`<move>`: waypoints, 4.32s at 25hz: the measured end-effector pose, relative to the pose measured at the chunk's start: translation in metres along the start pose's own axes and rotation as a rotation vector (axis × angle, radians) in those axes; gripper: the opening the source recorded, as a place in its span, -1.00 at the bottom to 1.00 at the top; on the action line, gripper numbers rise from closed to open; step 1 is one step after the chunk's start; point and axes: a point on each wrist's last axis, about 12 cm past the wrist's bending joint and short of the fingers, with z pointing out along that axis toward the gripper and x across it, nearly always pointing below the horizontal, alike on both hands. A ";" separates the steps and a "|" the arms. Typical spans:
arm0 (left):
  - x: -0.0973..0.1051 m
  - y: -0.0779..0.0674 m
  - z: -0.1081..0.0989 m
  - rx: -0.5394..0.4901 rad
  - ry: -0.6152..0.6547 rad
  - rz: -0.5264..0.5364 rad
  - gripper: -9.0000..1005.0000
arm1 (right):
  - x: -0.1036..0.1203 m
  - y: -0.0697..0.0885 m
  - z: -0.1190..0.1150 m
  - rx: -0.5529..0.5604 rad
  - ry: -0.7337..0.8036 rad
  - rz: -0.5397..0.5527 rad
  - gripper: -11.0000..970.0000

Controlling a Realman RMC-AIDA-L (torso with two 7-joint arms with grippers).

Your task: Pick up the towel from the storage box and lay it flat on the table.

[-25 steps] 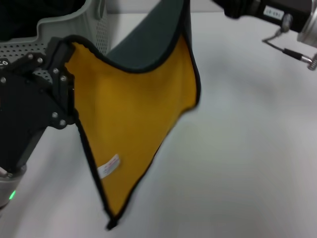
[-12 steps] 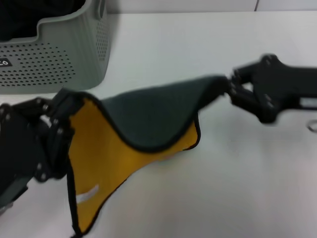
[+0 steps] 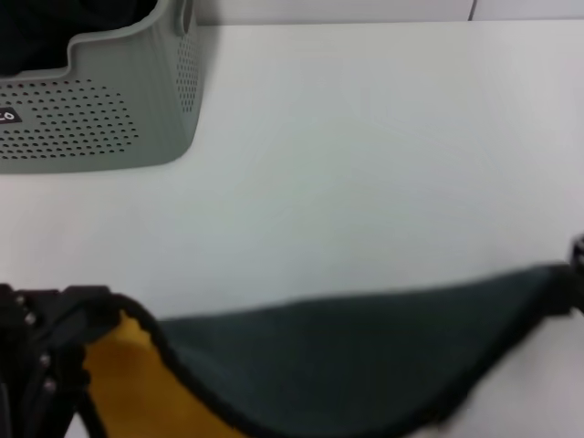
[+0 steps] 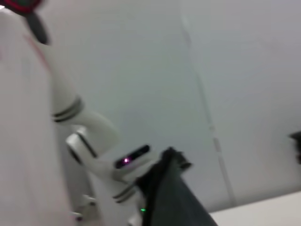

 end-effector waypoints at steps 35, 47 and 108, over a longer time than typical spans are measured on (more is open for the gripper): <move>0.146 0.088 0.033 -0.515 0.723 0.073 -0.94 | 0.115 -0.164 0.060 0.621 0.343 0.261 -0.90; 0.151 0.103 0.025 -0.656 0.790 0.060 -0.93 | 0.110 -0.168 0.061 0.642 0.347 0.228 -0.90; 0.057 0.051 0.025 0.302 0.344 -0.383 0.50 | 0.051 -0.024 0.005 -0.163 -0.054 -0.237 0.83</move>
